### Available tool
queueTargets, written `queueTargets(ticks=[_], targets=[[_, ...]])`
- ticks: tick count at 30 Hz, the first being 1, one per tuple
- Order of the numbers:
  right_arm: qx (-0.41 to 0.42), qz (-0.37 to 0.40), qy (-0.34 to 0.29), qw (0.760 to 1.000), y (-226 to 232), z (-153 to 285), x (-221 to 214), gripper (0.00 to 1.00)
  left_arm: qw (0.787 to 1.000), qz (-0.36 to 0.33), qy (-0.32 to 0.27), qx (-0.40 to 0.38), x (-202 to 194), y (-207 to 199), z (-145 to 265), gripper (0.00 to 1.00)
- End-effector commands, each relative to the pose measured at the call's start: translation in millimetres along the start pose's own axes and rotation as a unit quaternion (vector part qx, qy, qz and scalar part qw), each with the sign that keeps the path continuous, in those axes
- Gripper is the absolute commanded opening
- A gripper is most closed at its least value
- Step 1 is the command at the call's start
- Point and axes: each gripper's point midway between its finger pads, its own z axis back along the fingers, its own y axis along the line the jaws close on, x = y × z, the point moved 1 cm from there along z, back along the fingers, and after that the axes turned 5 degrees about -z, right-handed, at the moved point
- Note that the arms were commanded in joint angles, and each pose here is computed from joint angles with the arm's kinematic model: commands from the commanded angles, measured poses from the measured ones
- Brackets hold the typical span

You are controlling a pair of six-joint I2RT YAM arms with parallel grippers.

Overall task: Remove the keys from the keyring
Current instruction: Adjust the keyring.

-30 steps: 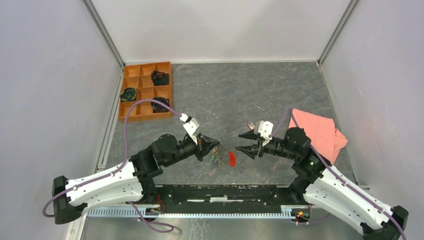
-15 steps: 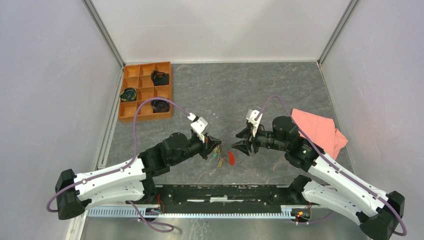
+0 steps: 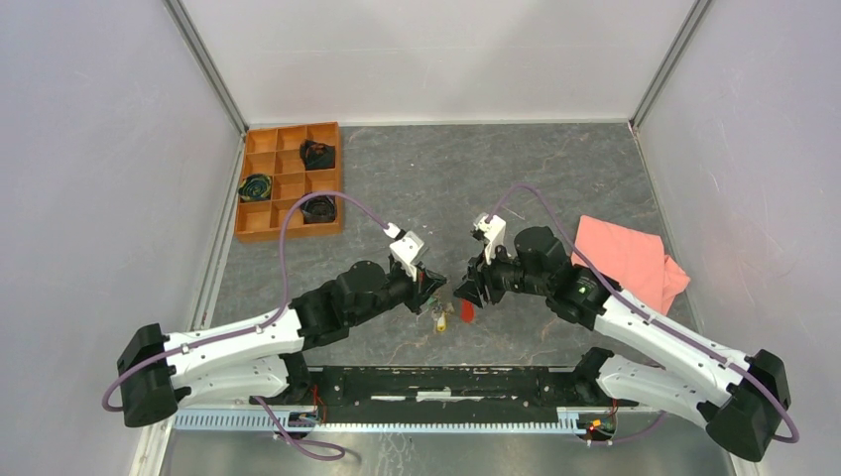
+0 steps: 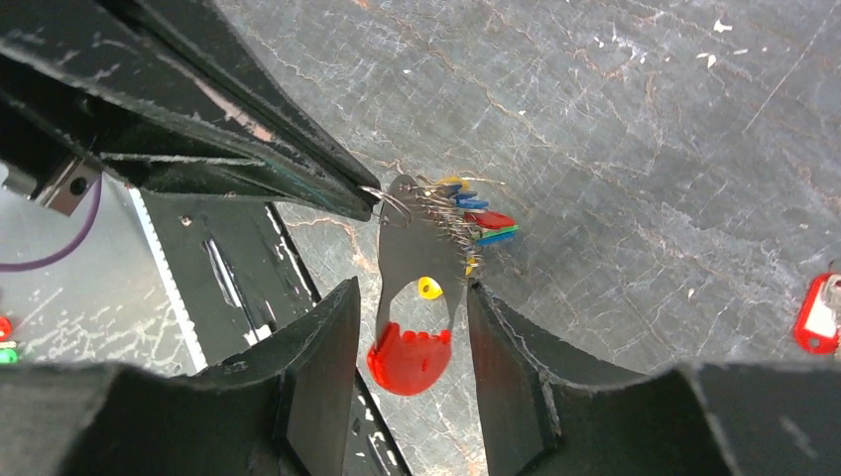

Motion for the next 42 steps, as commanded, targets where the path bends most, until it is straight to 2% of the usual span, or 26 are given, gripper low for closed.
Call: queueTargets(ticks=[1,8,10,13,17,18,19,24,26,28,33,37,42], targets=[[-0.007,-0.042,-0.035,0.998,4,-4,22,0.48,0.996,0.042,-0.079,-0.023,49,-14,-4,0.02],[-0.018,-0.063,-0.021,0.998,-2,-17,13,0.42,0.996,0.045,-0.072,-0.038,45,-20,-9,0.02],[-0.020,-0.068,-0.014,0.997,-3,-20,10,0.37,0.996,0.046,-0.070,-0.038,44,-20,-10,0.02],[-0.028,-0.081,-0.013,0.996,-6,-23,7,0.24,0.996,0.049,-0.071,-0.033,44,-19,-11,0.02],[-0.050,-0.106,-0.020,0.993,-13,-24,5,0.01,0.995,0.062,-0.071,-0.011,44,-12,-12,0.02],[-0.052,-0.113,-0.025,0.992,-13,-25,6,0.00,0.995,0.068,-0.070,-0.004,44,-10,-13,0.02],[-0.056,-0.123,-0.030,0.990,-14,-25,8,0.00,0.995,0.072,-0.067,0.002,43,-8,-14,0.05],[-0.089,-0.200,-0.071,0.973,-22,-27,21,0.00,0.993,0.093,-0.058,0.034,48,1,-15,0.52],[-0.092,-0.237,-0.095,0.962,-23,-29,27,0.00,0.992,0.100,-0.061,0.049,53,6,-13,0.62],[-0.088,-0.283,-0.134,0.946,-24,-29,36,0.00,0.989,0.113,-0.065,0.066,60,14,-9,0.68],[-0.092,-0.388,-0.248,0.883,-38,-20,63,0.00,0.977,0.165,-0.078,0.106,78,41,4,0.73],[-0.097,-0.451,-0.336,0.821,-53,-6,87,0.00,0.963,0.209,-0.101,0.137,90,60,13,0.75],[-0.036,-0.504,-0.437,0.744,-62,9,110,0.00,0.946,0.259,-0.117,0.155,95,69,19,0.77]])
